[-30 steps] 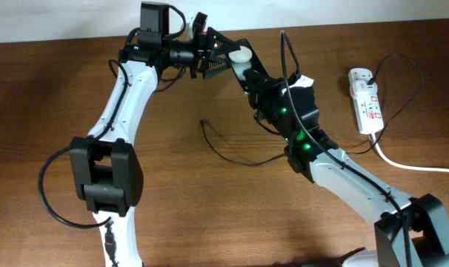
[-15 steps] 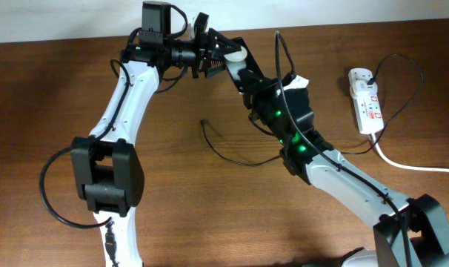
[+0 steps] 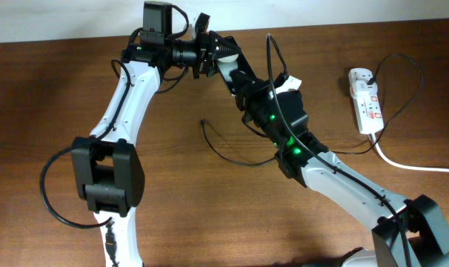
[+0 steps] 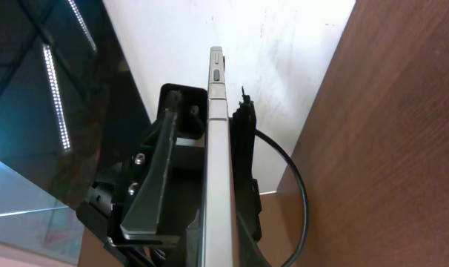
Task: Plug charger to phone and switch on socket
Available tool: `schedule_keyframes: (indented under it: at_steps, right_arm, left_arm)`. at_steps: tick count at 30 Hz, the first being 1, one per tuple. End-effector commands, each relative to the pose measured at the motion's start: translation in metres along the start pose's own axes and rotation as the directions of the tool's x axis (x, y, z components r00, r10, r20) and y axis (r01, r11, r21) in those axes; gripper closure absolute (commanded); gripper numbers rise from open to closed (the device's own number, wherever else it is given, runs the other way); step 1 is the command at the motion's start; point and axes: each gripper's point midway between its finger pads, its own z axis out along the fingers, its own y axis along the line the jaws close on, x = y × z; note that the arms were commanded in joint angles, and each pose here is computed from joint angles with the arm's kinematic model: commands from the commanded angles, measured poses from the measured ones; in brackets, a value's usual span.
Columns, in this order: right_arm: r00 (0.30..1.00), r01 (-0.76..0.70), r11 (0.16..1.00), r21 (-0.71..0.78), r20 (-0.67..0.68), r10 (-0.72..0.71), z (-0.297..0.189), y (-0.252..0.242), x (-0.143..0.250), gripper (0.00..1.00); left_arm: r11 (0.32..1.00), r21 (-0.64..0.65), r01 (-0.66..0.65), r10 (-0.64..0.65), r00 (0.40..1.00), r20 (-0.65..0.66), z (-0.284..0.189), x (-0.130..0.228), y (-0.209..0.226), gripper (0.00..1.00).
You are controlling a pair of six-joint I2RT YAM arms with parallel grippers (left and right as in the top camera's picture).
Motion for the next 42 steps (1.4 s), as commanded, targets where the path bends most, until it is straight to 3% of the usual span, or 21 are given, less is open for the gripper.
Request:
schedule_keyframes:
  at_steps: [1, 7, 10, 20, 22, 24, 27, 28, 31, 33, 36, 42]
  right_arm:
    - [0.999, 0.009, 1.000, -0.027, -0.044, -0.010, 0.002, 0.014, 0.015, 0.96]
    - [0.999, 0.009, 1.000, -0.005, -0.043, -0.009, 0.002, 0.009, 0.014, 0.96]
    - [0.999, 0.009, 1.000, -0.005, -0.043, -0.009, 0.002, 0.009, 0.014, 0.96]
    - [0.999, 0.009, 1.000, -0.005, -0.043, -0.009, 0.002, 0.009, 0.014, 0.95]
    - [0.999, 0.009, 1.000, -0.005, -0.043, -0.009, 0.002, 0.009, 0.014, 0.86]
    - [0.999, 0.009, 1.000, -0.005, -0.043, -0.009, 0.002, 0.009, 0.014, 0.84]
    - [0.999, 0.009, 1.000, -0.006, -0.042, -0.009, 0.002, 0.009, 0.014, 0.71]
    - [0.999, 0.009, 1.000, -0.006, -0.042, -0.009, 0.002, 0.009, 0.014, 0.64]
    - [0.999, 0.009, 1.000, -0.006, -0.041, -0.009, 0.002, 0.009, 0.014, 0.31]
    - [0.999, 0.010, 1.000, -0.006, -0.040, -0.010, 0.002, 0.009, 0.013, 0.16]
    - [0.999, 0.020, 1.000, -0.003, -0.032, -0.020, 0.002, 0.008, 0.012, 0.01]
    - [0.973, 0.230, 0.971, 0.069, -0.036, -0.228, 0.001, -0.010, -0.003, 0.01]
  left_arm:
    - [1.000, 0.011, 0.017, -0.016, 1.000, -0.012, 0.002, 0.001, -0.006, 0.69]
    - [1.000, 0.018, 0.014, -0.014, 1.000, -0.004, 0.001, -0.001, -0.008, 0.93]
    - [1.000, 0.019, 0.012, -0.012, 1.000, -0.004, 0.001, -0.001, -0.008, 1.00]
    - [1.000, 0.018, 0.016, -0.016, 1.000, -0.004, 0.001, -0.001, -0.008, 1.00]
    - [1.000, 0.018, 0.016, -0.016, 1.000, -0.004, 0.001, -0.001, -0.008, 1.00]
    - [1.000, 0.018, 0.016, -0.016, 1.000, -0.004, 0.001, -0.001, -0.008, 1.00]
    - [1.000, 0.018, 0.016, -0.016, 1.000, -0.003, 0.001, -0.002, -0.008, 1.00]
    - [1.000, 0.016, 0.016, -0.016, 1.000, -0.001, 0.001, -0.002, -0.008, 1.00]
    - [1.000, 0.012, 0.016, -0.016, 1.000, 0.009, 0.000, -0.004, -0.007, 1.00]
    - [1.000, 0.007, 0.011, -0.012, 1.000, 0.029, -0.005, -0.009, -0.005, 1.00]
    - [1.000, -0.001, -0.025, 0.025, 0.998, 0.061, -0.016, -0.018, -0.001, 1.00]
    - [0.985, -0.039, -0.166, 0.170, 0.975, 0.146, -0.063, -0.042, 0.014, 1.00]
